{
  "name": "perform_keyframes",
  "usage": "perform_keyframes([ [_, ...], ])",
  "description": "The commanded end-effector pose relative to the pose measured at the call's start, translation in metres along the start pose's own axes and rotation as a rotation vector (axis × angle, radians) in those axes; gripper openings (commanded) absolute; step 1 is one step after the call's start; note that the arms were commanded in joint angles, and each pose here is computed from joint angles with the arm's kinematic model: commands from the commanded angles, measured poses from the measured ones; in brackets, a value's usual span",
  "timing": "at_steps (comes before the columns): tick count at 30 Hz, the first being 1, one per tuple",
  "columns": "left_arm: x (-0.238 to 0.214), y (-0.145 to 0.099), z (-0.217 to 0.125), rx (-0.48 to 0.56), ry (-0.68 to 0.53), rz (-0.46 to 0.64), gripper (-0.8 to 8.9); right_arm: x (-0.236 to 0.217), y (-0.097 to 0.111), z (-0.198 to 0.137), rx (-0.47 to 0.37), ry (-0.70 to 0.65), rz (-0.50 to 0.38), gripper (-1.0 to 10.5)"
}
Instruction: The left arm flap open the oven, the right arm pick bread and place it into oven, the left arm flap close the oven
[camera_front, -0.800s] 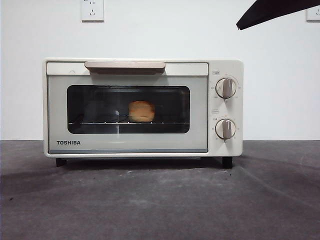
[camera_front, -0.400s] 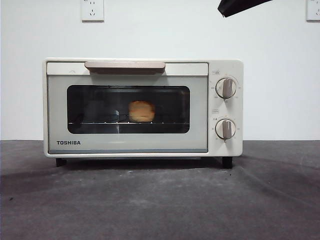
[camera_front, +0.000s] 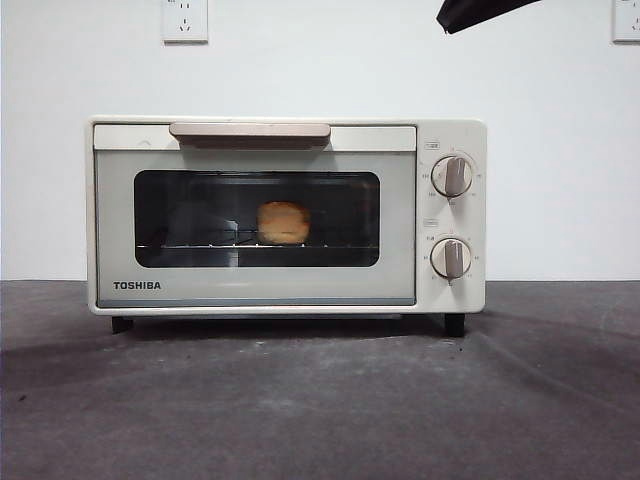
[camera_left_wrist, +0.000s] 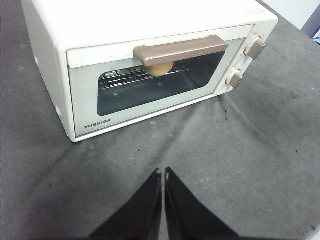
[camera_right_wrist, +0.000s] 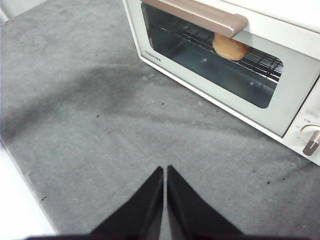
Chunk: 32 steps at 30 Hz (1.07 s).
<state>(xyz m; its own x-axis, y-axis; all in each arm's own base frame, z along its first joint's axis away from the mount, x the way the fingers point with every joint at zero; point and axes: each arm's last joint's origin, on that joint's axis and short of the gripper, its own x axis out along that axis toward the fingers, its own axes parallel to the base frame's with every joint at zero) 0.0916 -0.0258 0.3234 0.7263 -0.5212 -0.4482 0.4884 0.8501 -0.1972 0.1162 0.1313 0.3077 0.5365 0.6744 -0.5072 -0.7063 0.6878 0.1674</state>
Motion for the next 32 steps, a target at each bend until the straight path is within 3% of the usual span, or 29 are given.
perform_keyframes([
  [1, -0.003, -0.001, 0.005, 0.021, -0.024, -0.003, 0.16, -0.001, 0.002, 0.003, 0.003, -0.013, 0.011, 0.1],
  [11, -0.005, -0.002, 0.005, 0.034, -0.033, -0.002, 0.16, -0.001, 0.002, 0.003, 0.003, -0.013, 0.011, 0.1],
  [16, -0.015, -0.005, 0.011, 0.144, -0.188, 0.035, 0.16, -0.001, 0.002, 0.003, 0.003, -0.013, 0.011, 0.1],
  [21, -0.021, 0.0, 0.013, 0.22, -0.467, 0.208, 0.16, -0.001, 0.002, 0.003, 0.003, -0.013, 0.011, 0.1],
  [24, -0.019, 0.005, 0.001, 0.224, -0.563, 0.324, 0.16, -0.001, 0.002, 0.003, 0.003, -0.013, 0.011, 0.1],
  [28, -0.01, 0.015, -0.023, 0.189, -0.583, 0.46, 0.16, -0.001, 0.002, 0.003, 0.003, -0.013, 0.011, 0.1],
  [32, 0.007, 0.025, -0.054, 0.164, -0.534, 0.511, 0.16, -0.001, 0.002, 0.003, 0.003, -0.013, 0.011, 0.1],
])
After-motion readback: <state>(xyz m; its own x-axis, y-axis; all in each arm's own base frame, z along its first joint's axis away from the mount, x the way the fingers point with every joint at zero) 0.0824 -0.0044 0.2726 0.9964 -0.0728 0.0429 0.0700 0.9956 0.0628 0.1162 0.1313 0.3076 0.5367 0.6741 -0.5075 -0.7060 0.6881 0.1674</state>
